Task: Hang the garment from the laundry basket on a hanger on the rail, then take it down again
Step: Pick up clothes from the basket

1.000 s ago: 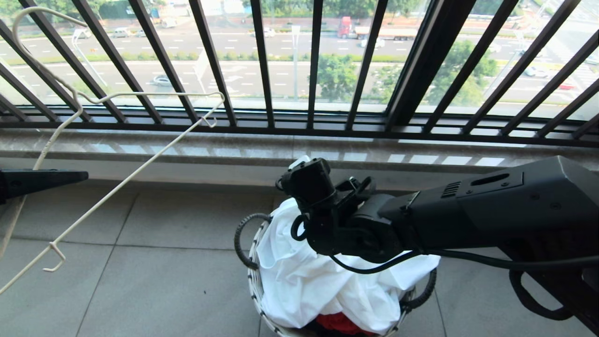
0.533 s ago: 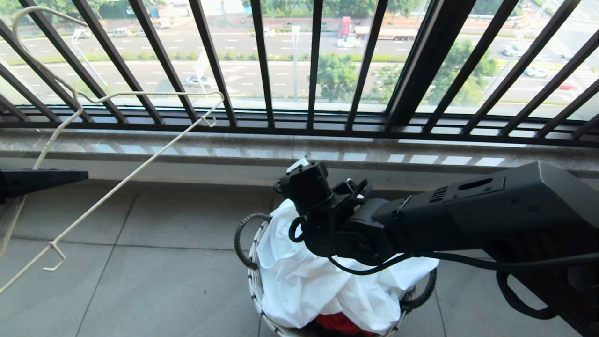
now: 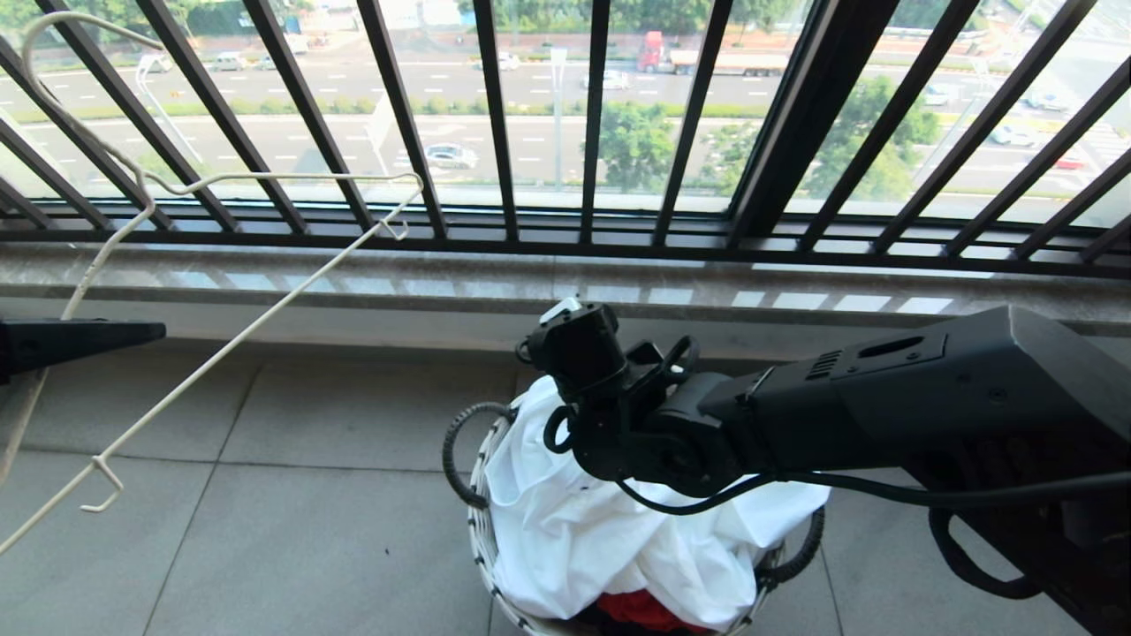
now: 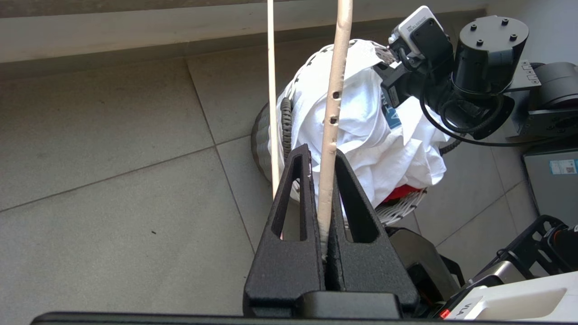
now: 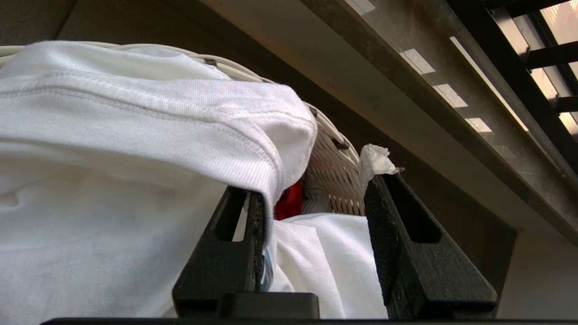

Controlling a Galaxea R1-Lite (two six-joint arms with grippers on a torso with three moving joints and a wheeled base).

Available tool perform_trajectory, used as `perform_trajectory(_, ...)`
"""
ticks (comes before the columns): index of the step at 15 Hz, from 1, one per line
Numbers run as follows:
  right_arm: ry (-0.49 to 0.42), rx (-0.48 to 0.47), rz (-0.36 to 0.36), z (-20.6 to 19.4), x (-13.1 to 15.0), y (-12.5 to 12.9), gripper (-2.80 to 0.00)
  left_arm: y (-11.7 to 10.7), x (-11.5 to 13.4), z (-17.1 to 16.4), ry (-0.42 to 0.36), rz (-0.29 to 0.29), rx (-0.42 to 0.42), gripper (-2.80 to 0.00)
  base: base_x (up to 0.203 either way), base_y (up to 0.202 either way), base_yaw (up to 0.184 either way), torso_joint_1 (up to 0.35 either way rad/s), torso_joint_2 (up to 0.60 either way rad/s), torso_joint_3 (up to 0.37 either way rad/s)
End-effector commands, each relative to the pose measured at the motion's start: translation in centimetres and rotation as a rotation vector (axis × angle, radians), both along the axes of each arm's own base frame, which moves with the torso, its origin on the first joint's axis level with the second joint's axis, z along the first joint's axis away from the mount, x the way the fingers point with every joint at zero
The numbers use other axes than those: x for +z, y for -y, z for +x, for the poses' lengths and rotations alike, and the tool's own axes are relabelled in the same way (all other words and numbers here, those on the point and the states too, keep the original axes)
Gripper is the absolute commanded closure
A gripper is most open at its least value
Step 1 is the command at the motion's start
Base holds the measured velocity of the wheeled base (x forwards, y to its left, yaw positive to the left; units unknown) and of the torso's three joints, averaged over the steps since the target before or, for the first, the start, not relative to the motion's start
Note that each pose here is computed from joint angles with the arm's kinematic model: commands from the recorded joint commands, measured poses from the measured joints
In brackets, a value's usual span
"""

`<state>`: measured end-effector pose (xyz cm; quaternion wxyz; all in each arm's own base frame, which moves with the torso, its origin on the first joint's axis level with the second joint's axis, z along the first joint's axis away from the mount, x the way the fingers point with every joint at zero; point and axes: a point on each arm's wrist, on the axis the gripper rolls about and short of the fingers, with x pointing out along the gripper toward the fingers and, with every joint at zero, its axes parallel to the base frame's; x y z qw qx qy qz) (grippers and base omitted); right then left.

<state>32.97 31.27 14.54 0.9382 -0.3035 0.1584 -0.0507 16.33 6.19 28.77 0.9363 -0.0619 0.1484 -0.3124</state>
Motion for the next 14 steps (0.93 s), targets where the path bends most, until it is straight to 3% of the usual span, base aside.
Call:
perform_trajectory(1, 0.008, -0.004, 0.004, -0.1, 0.3, 0.1, 0.0, 0.0, -0.1, 0.1, -0.002, -0.003, -0.005, 0.0, 0.0, 0.0, 0.0, 0.0, 0.0, 0.0)
perform_trajectory(7, 0.107, 0.04, 0.131, -2.6, 7.1, 1.6, 0.0, 0.0, -0.1, 0.1, -0.003, -0.005, -0.008, 0.0, 0.0, 0.0, 0.0, 0.0, 0.0, 0.0)
perform_trajectory(10, 0.166, 0.106, 0.28, -6.0, 11.0, 1.8, 0.0, 0.0, -0.1, 0.0, -0.002, -0.004, -0.009, 0.0, 0.0, 0.0, 0.0, 0.0, 0.0, 0.0)
perform_trajectory(12, 0.171, 0.133, 0.357, -7.6, 11.9, 2.2, 0.0, 0.1, -0.1, 0.0, -0.004, -0.006, -0.011, 0.0, 0.0, 0.0, 0.0, 0.0, 0.0, 0.0)
perform_trajectory(14, 0.168, 0.135, 0.378, -8.4, 12.1, 3.1, 0.0, 0.2, -0.2, 0.0, -0.003, -0.004, -0.018, 0.0, 0.0, 0.0, 0.0, 0.0, 0.0, 0.0)
